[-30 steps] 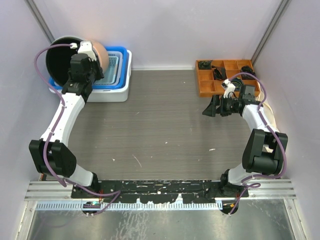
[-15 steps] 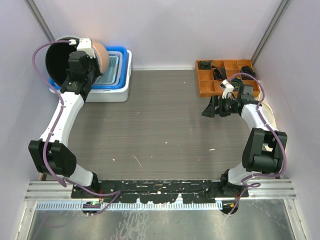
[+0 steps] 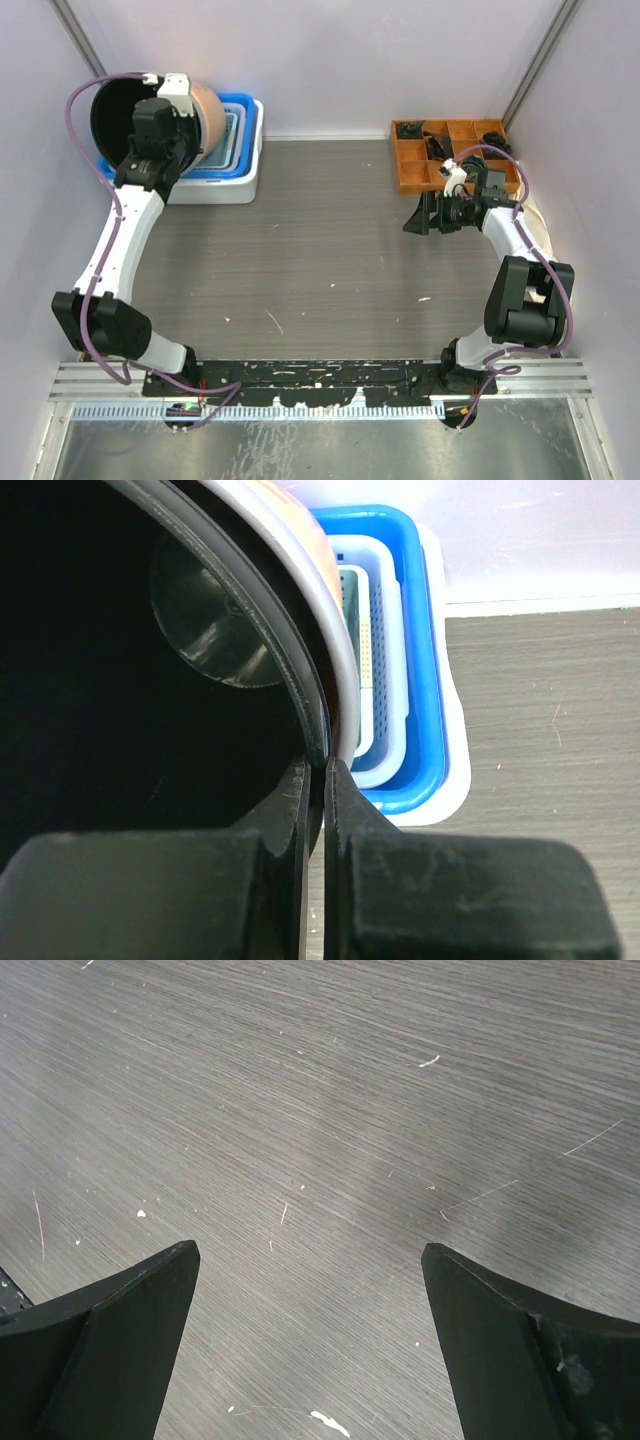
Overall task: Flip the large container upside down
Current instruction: Pick up the container from the container.
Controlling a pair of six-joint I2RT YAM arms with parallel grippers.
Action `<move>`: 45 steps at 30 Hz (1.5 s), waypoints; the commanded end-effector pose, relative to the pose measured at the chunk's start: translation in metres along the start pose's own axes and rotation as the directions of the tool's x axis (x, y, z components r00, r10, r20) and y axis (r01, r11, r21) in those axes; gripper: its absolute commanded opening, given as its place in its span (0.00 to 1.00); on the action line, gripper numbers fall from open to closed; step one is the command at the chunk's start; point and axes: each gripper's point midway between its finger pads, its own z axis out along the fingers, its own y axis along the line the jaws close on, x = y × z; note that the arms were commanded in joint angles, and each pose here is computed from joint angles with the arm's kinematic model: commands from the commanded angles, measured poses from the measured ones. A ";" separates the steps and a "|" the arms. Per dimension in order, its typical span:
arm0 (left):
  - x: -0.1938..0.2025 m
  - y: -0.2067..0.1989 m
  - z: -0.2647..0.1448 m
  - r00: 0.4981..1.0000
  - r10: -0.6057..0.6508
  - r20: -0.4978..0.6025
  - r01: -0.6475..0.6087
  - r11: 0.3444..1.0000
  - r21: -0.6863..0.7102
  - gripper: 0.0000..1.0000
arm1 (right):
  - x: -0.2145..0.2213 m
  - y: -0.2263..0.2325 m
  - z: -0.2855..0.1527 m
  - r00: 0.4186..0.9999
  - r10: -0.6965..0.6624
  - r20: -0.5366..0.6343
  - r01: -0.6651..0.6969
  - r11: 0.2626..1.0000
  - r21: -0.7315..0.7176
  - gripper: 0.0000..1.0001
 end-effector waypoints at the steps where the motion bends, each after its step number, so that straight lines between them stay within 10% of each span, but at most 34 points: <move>1: -0.064 0.009 -0.059 0.984 0.060 0.170 -0.058 0.998 -0.017 0.00 | -0.019 0.003 -0.003 0.998 -0.057 0.037 0.057 0.998 0.003 1.00; 13: -0.004 0.007 -0.072 0.997 0.034 0.071 -0.034 0.999 0.002 0.01 | -0.017 0.004 0.001 0.998 -0.066 0.023 0.066 0.998 0.003 1.00; 31: 0.041 -0.008 -0.019 0.999 0.037 0.018 -0.038 0.998 0.043 0.39 | -0.015 0.005 0.004 0.998 -0.067 0.011 0.067 0.998 0.002 1.00; 45: 0.034 -0.013 -0.002 1.000 0.020 0.018 -0.021 0.998 0.058 0.21 | -0.014 0.003 0.004 0.998 -0.068 0.007 0.068 0.998 0.008 1.00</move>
